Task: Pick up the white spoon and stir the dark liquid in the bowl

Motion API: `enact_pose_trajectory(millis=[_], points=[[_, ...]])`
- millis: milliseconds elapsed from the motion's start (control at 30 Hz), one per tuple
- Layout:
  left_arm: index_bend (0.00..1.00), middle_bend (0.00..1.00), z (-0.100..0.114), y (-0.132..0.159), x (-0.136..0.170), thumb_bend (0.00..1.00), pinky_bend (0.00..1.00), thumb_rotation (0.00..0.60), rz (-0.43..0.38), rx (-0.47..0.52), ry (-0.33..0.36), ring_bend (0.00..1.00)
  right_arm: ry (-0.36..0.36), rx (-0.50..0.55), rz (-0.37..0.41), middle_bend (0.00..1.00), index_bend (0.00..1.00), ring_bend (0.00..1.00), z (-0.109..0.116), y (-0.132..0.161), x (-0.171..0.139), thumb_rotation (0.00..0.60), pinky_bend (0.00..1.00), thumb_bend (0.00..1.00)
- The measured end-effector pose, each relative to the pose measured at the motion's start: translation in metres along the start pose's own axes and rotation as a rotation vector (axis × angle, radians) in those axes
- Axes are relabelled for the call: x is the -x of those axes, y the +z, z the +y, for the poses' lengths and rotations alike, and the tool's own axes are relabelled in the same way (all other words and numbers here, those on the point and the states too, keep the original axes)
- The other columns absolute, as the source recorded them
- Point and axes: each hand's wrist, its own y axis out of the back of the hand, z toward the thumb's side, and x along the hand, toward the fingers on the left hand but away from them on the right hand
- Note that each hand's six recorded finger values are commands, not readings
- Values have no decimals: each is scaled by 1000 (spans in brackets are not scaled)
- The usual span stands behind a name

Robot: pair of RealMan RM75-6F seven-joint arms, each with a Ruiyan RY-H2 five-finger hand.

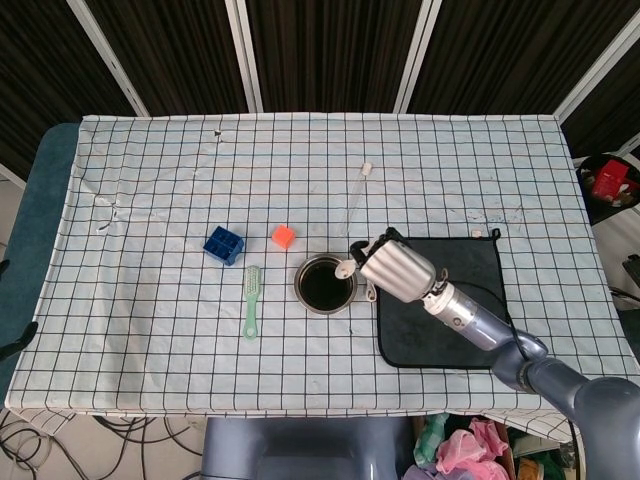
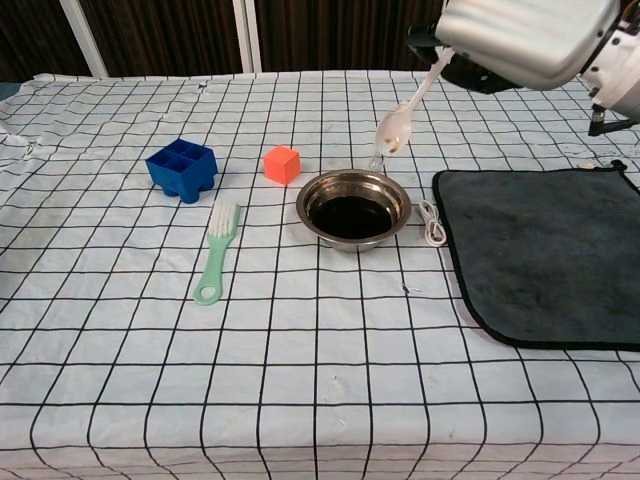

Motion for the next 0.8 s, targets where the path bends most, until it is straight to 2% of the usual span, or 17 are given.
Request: enact_pose_trajectory(millis=[233,800], points=[[91,26,-1,-4,-4,223,0,600,5,11,-15,0,-19,-54,69,1000,694,1000,-4,32,8,600,1000,396],[91,26,-2,-5,-4,222,0,600,10,16,-34,0,-5,-100,100,1000,710,1000,-15,62,2,600,1000,396]])
